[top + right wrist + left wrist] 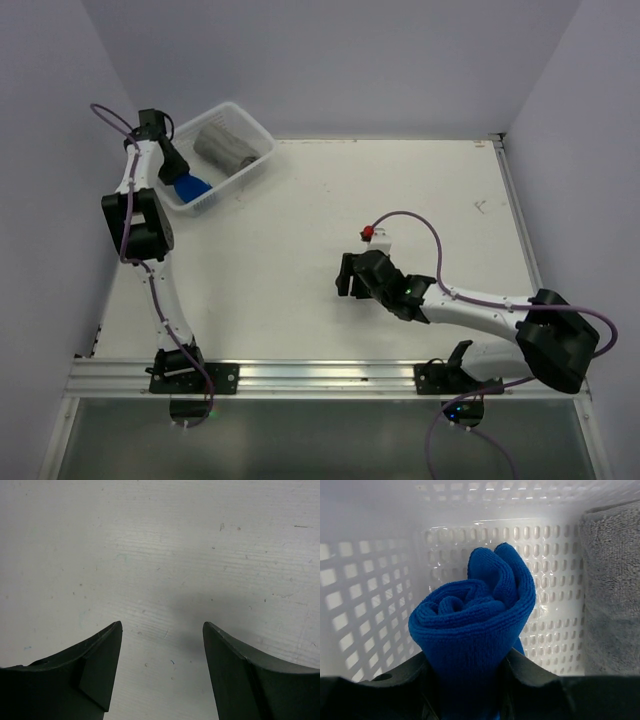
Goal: Roll the towels
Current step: Place the rolled towel into the container
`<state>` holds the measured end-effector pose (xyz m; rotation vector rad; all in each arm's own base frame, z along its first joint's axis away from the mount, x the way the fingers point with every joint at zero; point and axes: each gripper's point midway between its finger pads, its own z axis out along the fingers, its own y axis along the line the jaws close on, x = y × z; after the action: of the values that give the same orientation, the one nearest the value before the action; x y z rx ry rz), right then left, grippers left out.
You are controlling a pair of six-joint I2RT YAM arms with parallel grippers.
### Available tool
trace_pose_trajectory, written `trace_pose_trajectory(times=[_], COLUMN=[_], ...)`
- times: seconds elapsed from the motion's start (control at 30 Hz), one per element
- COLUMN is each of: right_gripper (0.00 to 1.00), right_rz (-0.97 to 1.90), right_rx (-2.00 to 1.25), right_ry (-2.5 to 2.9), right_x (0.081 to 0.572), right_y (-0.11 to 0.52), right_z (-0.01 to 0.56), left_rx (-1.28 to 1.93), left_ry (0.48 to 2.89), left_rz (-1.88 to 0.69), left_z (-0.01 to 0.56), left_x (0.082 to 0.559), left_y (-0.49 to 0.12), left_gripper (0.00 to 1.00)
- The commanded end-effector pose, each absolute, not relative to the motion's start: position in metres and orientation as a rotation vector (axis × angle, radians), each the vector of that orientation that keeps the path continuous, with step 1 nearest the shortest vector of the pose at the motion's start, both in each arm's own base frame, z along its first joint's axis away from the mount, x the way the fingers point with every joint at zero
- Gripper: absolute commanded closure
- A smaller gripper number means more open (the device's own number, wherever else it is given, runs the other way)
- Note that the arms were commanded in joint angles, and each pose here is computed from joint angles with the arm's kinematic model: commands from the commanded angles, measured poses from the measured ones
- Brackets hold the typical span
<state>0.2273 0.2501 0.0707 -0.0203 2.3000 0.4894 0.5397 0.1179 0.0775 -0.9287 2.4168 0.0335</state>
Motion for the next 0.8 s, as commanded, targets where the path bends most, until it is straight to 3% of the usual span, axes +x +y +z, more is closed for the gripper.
trace_pose_trajectory(times=[0.0, 0.17, 0.47, 0.77], right_gripper=[0.31, 0.31, 0.31, 0.3], right_rz=[0.535, 0.53, 0.545, 0.536], right_rx=[-0.021, -0.016, 0.019, 0.055], right_ry=[2.273, 2.305, 2.312, 2.31], right_x=[0.241, 0.248, 0.262, 0.264], right_y=[0.261, 0.262, 0.262, 0.254], right_z=[0.084, 0.076, 0.072, 0.075], left_rx=[-0.93, -0.941, -0.962, -0.969], left_ry=[2.35, 2.36, 2.407, 2.341], left_rz=[-0.039, -0.047, -0.014, -0.004], left_z=[0.087, 0.07, 0.045, 0.076], left_x=[0.559, 0.562, 0.556, 0.555], left_y=[0.12, 0.12, 0.122, 0.126], left_gripper=[0.6, 0.43, 0.3, 0.06])
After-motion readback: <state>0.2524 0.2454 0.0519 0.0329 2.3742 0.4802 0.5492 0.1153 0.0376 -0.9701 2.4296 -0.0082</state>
